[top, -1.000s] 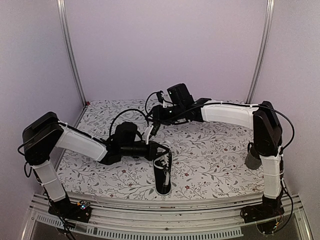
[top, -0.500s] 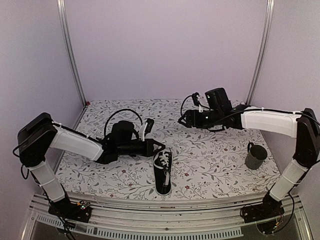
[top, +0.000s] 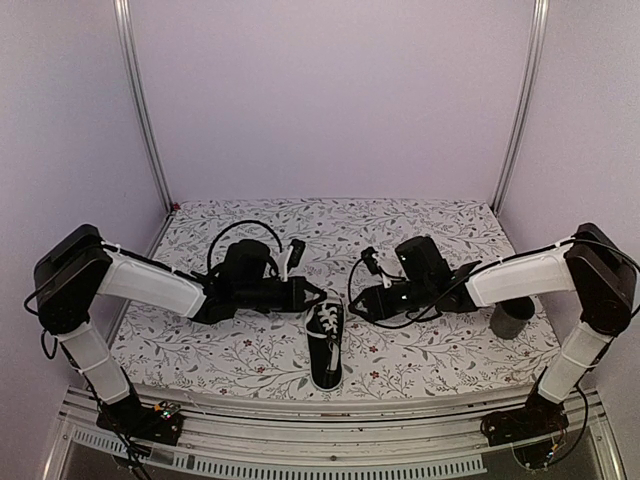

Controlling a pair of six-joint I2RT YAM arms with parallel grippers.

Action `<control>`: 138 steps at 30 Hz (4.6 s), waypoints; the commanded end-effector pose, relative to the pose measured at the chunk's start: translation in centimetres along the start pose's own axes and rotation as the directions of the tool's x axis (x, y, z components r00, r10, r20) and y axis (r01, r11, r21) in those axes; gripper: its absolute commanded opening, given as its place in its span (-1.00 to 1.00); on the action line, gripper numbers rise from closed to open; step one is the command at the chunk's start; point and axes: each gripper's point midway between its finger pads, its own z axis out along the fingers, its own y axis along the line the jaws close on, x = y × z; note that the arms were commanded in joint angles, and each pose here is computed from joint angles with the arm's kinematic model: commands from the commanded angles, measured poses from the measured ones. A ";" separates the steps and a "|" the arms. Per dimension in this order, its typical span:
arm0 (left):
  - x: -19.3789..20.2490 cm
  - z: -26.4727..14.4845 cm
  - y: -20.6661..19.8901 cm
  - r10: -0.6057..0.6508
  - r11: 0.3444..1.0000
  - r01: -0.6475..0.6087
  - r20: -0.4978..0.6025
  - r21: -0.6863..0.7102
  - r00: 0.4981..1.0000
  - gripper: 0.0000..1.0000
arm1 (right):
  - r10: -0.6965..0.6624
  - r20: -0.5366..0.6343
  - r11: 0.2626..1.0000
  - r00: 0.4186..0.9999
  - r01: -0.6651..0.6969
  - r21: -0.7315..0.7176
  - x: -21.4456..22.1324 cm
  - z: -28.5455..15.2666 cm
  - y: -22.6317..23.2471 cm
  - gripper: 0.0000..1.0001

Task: Tie the shoes

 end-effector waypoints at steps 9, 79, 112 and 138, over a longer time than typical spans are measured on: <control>-2.2 -0.5 -1.1 0.007 1.000 -0.008 0.019 0.020 1.000 -1.00 | -0.153 0.009 0.988 0.988 0.153 -0.023 -2.2 4.9 1.2 -0.14; -2.5 -0.9 -0.5 -0.155 0.986 0.155 0.004 -0.057 0.988 -1.00 | -0.196 0.220 0.969 0.956 0.155 0.191 -4.1 8.7 8.7 -0.96; -2.2 1.0 -0.7 -0.066 0.998 0.065 -0.125 -0.014 0.990 -1.00 | 0.005 -0.014 0.824 1.000 -0.012 -0.566 -1.0 7.4 13.5 -0.96; -1.6 1.5 -0.3 -0.052 0.998 0.047 -0.182 -0.034 0.982 -1.00 | 0.031 -0.019 0.837 0.999 -0.036 -0.546 -0.7 7.4 12.5 -0.96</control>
